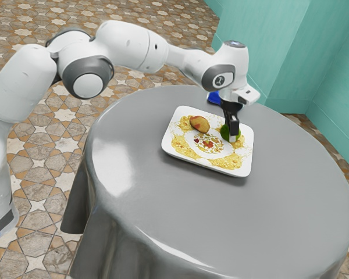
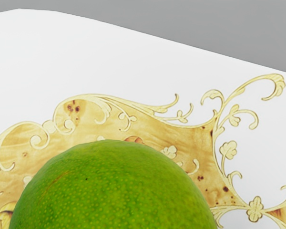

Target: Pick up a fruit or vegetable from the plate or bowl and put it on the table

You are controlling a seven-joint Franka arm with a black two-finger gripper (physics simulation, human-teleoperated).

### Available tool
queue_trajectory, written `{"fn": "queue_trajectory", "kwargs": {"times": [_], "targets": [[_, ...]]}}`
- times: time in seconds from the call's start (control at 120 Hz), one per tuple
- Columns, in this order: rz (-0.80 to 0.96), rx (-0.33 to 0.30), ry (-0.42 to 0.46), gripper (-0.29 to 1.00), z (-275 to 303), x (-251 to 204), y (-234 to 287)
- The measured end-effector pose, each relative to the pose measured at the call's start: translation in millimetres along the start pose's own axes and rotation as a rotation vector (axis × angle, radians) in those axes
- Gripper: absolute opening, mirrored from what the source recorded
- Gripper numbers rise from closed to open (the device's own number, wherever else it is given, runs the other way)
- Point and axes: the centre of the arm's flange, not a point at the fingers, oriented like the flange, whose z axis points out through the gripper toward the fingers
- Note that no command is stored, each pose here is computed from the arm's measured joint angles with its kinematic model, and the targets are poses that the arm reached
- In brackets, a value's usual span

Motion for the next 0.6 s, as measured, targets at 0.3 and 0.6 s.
{"fn": "queue_trajectory", "kwargs": {"times": [0.3,0.6], "targets": [[-0.004,-0.034,-0.004,0.67,14,-3,0],[-0.001,-0.004,0.062,0.23,-12,5,5]]}}
